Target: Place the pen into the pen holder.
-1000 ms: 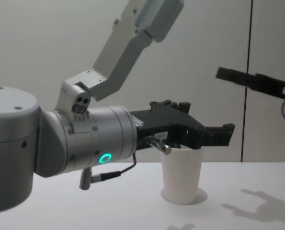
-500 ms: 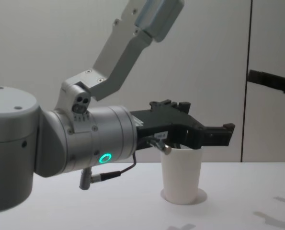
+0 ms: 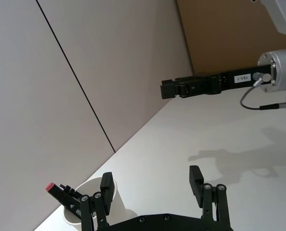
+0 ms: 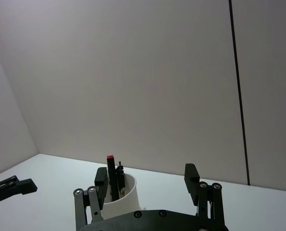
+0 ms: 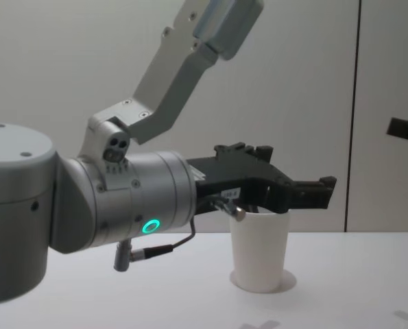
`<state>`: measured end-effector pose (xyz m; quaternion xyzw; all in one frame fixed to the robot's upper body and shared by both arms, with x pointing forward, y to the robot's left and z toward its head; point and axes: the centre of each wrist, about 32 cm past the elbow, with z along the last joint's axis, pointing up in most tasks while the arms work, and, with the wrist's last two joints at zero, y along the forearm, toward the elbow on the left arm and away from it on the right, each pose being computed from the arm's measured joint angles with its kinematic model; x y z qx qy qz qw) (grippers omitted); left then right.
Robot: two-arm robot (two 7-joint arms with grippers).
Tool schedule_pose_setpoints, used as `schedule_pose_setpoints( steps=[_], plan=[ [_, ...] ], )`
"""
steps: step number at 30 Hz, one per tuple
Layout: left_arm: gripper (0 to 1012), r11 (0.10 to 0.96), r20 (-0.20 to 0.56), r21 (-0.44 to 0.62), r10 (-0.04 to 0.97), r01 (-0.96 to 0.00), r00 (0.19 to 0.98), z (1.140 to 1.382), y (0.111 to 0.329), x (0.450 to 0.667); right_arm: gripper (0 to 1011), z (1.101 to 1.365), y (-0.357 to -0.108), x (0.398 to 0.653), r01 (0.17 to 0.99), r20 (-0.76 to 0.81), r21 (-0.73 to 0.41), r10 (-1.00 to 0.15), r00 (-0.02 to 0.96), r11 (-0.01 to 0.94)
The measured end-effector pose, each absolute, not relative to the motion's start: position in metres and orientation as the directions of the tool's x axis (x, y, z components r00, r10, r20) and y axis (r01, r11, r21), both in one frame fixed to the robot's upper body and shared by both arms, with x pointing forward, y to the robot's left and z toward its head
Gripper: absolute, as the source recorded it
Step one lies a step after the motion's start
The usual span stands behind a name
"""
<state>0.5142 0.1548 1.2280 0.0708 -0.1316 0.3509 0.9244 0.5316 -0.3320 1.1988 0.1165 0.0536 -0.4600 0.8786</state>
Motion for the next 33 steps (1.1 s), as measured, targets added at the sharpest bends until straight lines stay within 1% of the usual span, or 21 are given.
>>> schedule_pose_setpoints(
  steps=[12, 28, 33],
  plan=[
    [1000, 0.744, 0.293, 0.038, 0.630, -0.668, 0.719, 1.228, 0.155, 0.514, 1001, 1.191, -0.331, 0.514, 0.846, -0.226, 0.123, -0.816, 0.533, 0.519],
    [1000, 0.741, 0.293, 0.038, 0.633, -0.670, 0.717, 1.228, 0.155, 0.514, 1001, 1.189, -0.329, 0.507, 0.855, -0.234, 0.109, -0.823, 0.518, 0.507],
    [1000, 0.723, 0.292, 0.028, 0.654, -0.690, 0.698, 1.226, 0.158, 0.513, 1002, 1.188, -0.323, 0.504, 0.861, -0.216, 0.095, -0.834, 0.507, 0.499]
  ],
)
